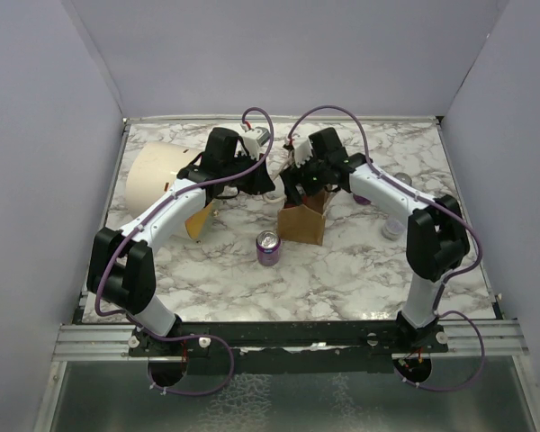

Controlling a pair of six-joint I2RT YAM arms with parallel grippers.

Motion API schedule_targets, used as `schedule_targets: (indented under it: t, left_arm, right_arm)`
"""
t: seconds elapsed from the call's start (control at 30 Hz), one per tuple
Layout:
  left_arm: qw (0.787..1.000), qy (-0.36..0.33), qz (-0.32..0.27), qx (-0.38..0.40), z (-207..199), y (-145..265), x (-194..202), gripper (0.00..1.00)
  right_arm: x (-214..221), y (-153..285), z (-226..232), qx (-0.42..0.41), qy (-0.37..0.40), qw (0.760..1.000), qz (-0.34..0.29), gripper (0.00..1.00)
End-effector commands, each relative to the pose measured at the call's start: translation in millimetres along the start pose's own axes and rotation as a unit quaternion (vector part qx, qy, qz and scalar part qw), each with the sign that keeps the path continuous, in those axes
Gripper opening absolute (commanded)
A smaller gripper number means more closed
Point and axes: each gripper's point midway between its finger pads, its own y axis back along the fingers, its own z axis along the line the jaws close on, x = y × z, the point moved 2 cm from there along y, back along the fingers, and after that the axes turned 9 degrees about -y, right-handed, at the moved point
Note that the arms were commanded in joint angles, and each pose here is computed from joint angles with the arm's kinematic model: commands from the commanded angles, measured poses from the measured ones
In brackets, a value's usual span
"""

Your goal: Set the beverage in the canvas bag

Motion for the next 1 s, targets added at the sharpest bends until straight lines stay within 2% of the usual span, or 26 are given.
schedule_targets:
  t: [0.0,0.4,0.63,0.97]
  left_arm:
    - [1.000,-0.008,-0.009,0.006,-4.2,2.3,-3.0,0.00]
    - [1.000,-0.010,-0.011,0.005,-4.6,3.7,-3.5,0.00]
    - [1.000,-0.013,-0.015,0.003,-5.3,6.0,-5.4,0.00]
    - [1.000,-0.014,-0.017,0.008,-7.1,6.1,-7.0,0.00]
  right_arm:
    - [-22.7,23.2,8.3,0.002,0.024,0.999,-0.037,0.82]
    - [-68.4,79.4,20.5,0.015,0.073,0.991,-0.107,0.81]
    - [-88.9,126.3,22.8,0.051,0.106,0.981,-0.157,0.81]
    - [-94.1,200.6,11.8,0.130,0.141,0.955,-0.228,0.82]
